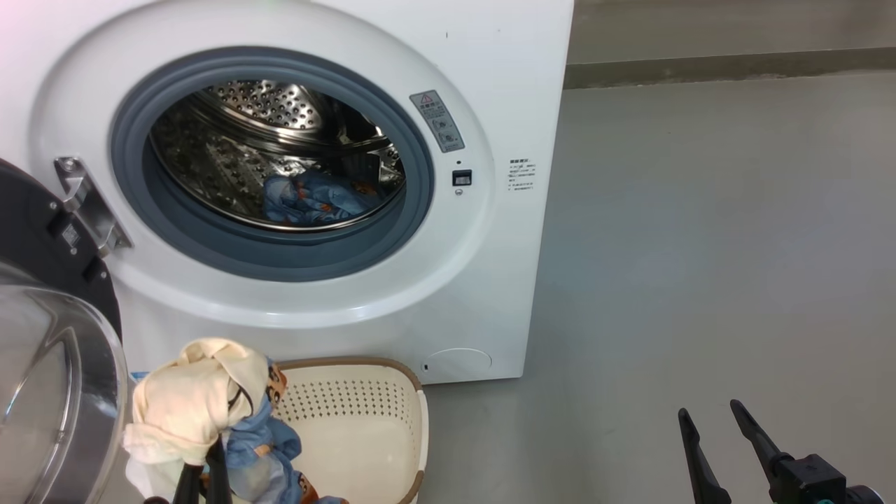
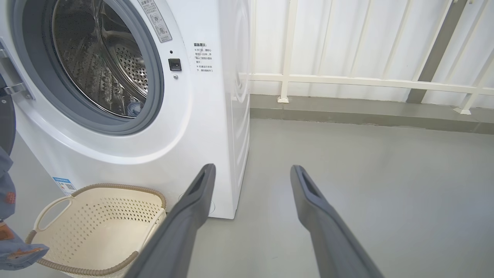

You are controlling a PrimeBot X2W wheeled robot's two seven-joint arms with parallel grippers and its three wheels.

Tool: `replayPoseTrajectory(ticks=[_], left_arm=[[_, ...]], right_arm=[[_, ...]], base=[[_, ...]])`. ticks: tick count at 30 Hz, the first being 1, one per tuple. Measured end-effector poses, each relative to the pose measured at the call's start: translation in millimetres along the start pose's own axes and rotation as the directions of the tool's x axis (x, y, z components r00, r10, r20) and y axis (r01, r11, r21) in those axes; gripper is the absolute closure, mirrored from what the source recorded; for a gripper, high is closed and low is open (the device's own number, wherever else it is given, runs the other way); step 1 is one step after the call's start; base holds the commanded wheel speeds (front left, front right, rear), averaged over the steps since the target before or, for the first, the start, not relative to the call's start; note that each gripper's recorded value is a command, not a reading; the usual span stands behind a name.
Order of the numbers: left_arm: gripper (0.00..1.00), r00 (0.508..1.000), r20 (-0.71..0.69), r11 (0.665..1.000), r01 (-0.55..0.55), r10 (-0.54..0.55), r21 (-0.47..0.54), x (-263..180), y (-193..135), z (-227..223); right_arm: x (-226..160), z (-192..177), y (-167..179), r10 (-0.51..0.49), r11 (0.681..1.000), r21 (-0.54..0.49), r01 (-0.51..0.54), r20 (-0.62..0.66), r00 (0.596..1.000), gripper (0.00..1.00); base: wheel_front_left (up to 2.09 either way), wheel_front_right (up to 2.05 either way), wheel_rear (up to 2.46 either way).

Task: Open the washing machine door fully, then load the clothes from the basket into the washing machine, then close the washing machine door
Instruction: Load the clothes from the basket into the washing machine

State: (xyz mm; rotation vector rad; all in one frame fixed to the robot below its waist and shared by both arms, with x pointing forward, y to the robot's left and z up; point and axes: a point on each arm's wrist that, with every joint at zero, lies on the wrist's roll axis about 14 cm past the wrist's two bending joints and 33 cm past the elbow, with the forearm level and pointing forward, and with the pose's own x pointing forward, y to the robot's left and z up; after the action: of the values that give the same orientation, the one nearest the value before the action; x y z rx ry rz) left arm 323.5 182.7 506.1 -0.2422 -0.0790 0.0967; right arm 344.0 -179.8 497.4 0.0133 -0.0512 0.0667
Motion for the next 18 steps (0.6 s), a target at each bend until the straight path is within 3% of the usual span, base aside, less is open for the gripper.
replayPoseTrajectory(ticks=[18], left_arm=[[1.00,0.999,0.029,0.999,0.037,-0.037,0.020,4.4,-8.7,9.2]], right_arm=[[-5.5,-1.5,-2.3,-0.011,1.000,0.002,0.011,-0.005,1.000,0.00]], base=[[0.00,0.00,0.00]])
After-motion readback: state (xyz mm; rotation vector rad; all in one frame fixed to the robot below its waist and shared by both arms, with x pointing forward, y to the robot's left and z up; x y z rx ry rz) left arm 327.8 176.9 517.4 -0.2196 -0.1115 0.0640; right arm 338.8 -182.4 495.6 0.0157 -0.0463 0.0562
